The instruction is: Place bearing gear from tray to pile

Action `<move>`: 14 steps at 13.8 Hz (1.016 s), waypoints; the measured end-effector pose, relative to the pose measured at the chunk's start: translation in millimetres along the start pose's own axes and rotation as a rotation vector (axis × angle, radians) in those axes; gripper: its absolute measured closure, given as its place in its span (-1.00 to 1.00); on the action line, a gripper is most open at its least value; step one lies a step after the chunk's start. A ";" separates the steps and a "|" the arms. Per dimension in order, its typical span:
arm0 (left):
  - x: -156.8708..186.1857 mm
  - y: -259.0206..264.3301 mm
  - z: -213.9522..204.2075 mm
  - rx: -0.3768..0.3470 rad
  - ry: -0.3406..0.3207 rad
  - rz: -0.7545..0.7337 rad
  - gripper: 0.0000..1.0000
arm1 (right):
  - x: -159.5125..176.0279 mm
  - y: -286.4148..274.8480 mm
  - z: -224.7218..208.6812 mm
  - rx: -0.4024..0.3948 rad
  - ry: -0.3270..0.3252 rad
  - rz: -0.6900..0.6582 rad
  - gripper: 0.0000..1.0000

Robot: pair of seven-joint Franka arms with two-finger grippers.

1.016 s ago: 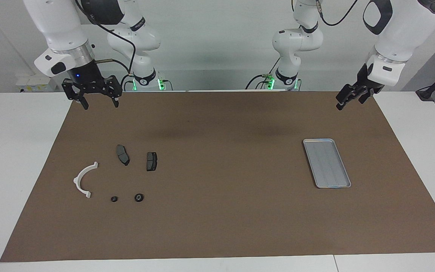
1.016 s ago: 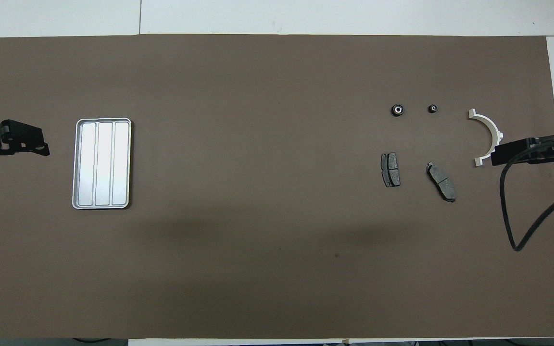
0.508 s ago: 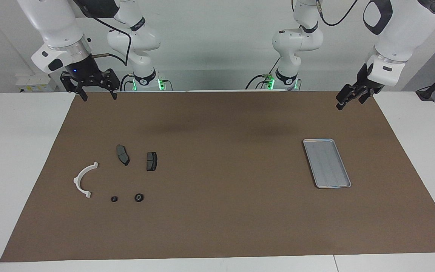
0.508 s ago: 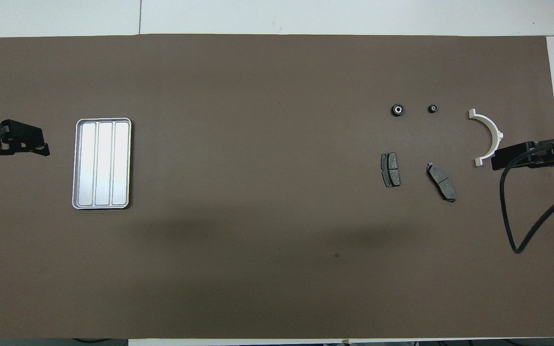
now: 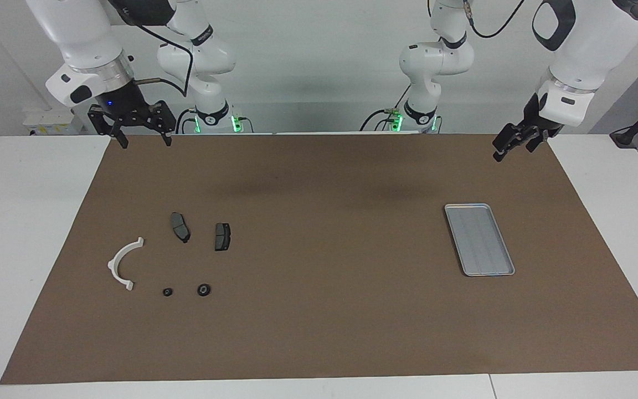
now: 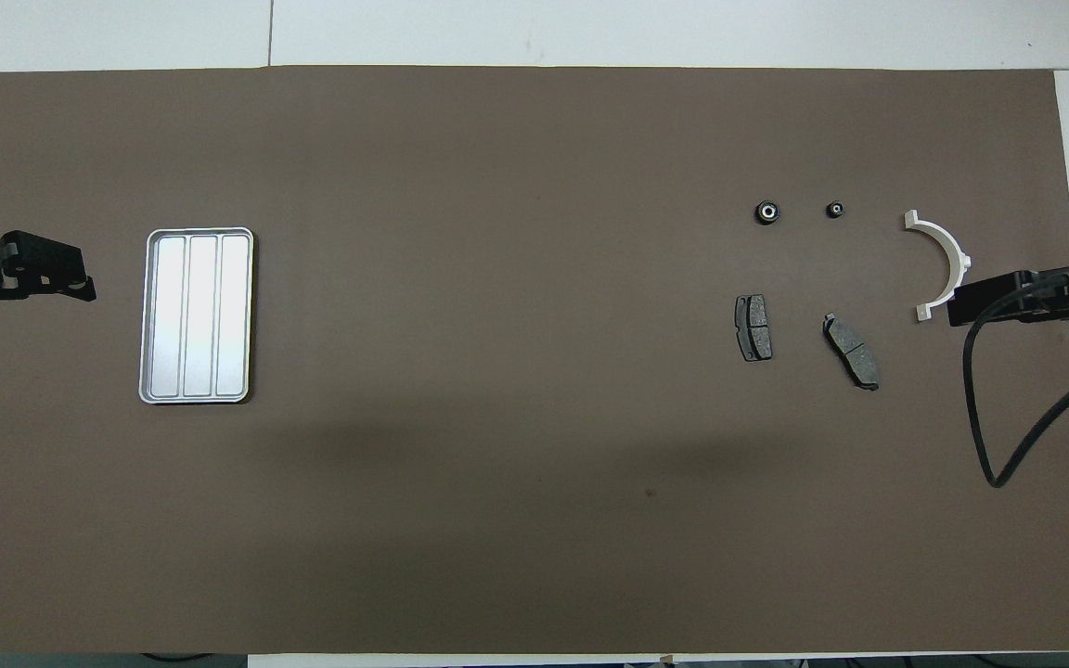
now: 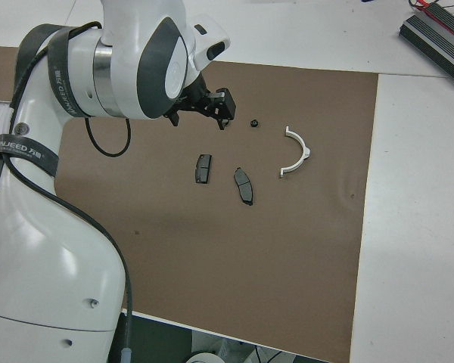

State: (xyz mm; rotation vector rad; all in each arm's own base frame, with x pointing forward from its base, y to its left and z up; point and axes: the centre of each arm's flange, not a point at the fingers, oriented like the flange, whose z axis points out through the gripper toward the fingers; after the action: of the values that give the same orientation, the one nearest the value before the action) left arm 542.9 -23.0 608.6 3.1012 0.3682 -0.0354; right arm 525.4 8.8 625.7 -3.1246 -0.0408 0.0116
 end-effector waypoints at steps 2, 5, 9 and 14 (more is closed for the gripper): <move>0.0 0.0 0.0 0.000 0.000 0.000 -1.00 | 0.0 0.0 0.0 0.000 0.000 0.003 -1.00; 0.0 0.0 0.0 0.000 0.000 0.000 -1.00 | 0.3 0.2 -0.3 -0.002 0.003 0.005 -1.00; 0.0 0.0 0.0 0.000 0.000 0.000 -1.00 | 5.3 0.4 -4.6 -0.019 0.051 0.001 -1.00; 0.0 0.0 0.0 0.000 0.000 0.000 -1.00 | 5.9 -2.6 -5.1 -0.022 0.056 -0.005 -1.00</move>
State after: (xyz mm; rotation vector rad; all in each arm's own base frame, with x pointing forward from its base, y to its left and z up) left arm 542.9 -23.0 608.6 3.1012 0.3682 -0.0354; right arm 531.3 11.5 630.8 -3.1449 -0.0479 -0.0770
